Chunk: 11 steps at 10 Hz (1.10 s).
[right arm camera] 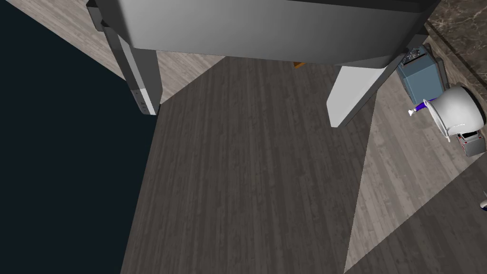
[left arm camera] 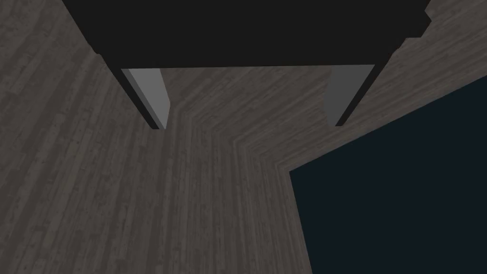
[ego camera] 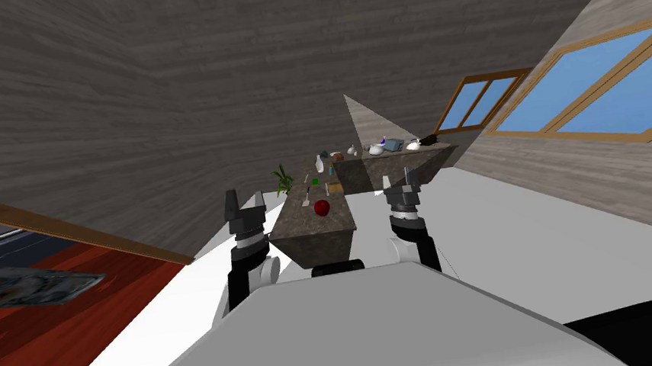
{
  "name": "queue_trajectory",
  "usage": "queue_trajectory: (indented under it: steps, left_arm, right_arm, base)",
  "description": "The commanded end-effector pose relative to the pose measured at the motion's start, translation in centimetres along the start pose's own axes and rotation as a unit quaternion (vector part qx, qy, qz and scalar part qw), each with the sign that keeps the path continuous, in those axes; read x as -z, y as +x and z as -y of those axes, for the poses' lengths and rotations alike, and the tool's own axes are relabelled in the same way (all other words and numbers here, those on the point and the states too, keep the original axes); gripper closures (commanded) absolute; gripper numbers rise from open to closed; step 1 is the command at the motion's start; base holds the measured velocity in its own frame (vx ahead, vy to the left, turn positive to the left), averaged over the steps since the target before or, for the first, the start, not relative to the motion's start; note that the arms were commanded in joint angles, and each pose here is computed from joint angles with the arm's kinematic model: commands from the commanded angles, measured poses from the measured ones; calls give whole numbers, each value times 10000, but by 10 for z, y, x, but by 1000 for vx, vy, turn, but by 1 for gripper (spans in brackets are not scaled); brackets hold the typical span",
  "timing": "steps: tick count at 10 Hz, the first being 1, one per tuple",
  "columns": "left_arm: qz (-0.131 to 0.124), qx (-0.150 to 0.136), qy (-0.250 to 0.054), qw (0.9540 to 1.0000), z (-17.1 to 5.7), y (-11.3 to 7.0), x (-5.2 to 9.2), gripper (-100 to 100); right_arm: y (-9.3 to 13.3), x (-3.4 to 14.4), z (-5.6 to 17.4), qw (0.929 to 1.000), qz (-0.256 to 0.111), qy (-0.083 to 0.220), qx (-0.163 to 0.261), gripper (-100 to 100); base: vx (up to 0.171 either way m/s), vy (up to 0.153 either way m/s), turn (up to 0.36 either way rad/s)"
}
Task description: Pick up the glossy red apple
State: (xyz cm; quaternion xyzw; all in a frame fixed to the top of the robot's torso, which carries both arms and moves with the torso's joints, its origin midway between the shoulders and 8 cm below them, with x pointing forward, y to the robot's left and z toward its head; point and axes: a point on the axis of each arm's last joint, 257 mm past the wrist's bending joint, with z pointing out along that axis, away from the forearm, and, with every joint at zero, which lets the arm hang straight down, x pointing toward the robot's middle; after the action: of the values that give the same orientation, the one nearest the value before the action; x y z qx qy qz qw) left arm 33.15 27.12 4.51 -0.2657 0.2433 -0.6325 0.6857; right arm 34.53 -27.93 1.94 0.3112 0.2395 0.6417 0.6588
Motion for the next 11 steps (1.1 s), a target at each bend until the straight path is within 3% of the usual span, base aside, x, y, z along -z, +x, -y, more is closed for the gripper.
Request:
queue_trajectory:
  steps: [1,3,5,6,7,8,9,10,11]
  left_arm:
    - [-208,-117,-58,9997,-4,5,1,-100]
    - [-602,-365,-178,9974,-14,15,5,-100]
    - [-1043,-669,-338,9917,-28,24,12,-100]
    - [-1136,-722,-342,9903,-28,26,13,-100]
    - [-1408,-923,-433,9848,-37,32,18,-100]
    - [-1448,-937,-435,9841,-37,33,18,-100]
    - [-1739,-1150,-530,9766,-47,38,24,-100]
    - [-1787,-1173,-531,9754,-47,39,25,-100]
    - [-2069,-1381,-628,9665,-57,43,32,-100]
  right_arm:
    - [0,0,0,10000,0,0,0,0]
    - [0,0,0,10000,0,0,0,0]
    - [0,0,0,10000,-1,0,1,0]
    - [0,0,0,10000,-1,0,1,0]
    - [0,0,0,10000,0,0,1,0]
    - [0,0,0,10000,0,0,1,0]
    - [0,0,0,10000,0,0,0,0]
    - [0,0,0,10000,0,0,0,0]
    - [0,0,0,10000,0,0,0,0]
  base:
    - [-13,29,21]
    - [-46,70,21]
    - [-43,114,17]
    - [-41,89,-4]
    - [-47,62,6]
    - [-48,47,4]
    - [-47,44,-1]
    - [-38,50,-1]
    - [-40,76,-7]
